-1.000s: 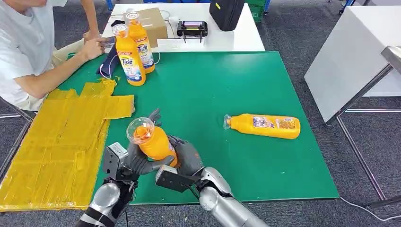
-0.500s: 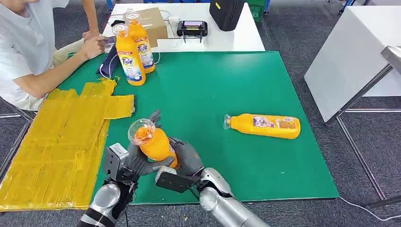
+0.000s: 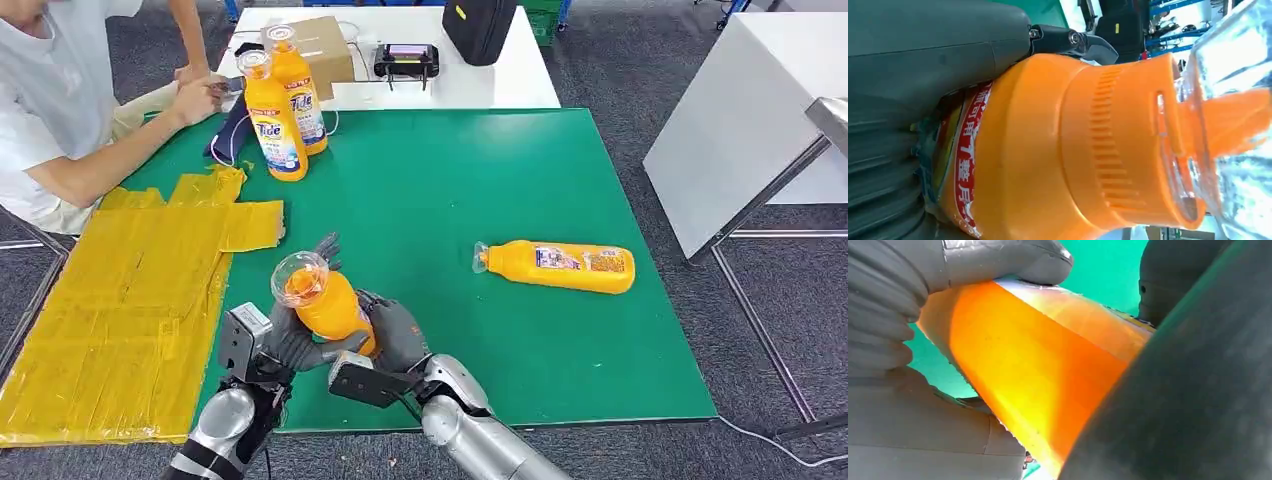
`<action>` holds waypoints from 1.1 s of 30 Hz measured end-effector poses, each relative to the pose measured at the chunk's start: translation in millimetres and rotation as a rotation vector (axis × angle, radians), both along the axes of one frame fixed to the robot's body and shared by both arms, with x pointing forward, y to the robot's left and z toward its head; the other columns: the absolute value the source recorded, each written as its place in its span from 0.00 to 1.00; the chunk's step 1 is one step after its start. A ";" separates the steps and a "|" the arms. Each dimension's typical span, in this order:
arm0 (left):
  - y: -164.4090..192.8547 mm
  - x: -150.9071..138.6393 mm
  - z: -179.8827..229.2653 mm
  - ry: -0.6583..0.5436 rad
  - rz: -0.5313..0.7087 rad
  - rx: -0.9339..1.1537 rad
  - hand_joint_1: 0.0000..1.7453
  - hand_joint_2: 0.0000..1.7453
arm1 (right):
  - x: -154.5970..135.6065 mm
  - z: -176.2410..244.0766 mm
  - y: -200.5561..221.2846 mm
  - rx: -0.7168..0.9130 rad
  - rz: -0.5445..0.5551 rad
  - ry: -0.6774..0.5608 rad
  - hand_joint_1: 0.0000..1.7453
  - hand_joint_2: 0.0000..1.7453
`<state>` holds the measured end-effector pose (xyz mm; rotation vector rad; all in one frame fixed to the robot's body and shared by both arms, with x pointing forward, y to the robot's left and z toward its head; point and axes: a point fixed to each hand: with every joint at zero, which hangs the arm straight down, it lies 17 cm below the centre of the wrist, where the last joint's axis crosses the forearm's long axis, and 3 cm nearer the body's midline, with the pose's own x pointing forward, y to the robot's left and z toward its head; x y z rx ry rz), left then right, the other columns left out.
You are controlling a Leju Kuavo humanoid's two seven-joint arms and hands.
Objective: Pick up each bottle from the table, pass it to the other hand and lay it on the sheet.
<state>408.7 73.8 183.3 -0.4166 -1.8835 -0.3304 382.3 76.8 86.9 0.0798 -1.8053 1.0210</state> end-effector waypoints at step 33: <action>2.5 1.7 6.0 -0.008 0.002 -0.033 1.00 1.00 | -2.0 0.9 0.8 0.044 -0.002 0.029 1.00 1.00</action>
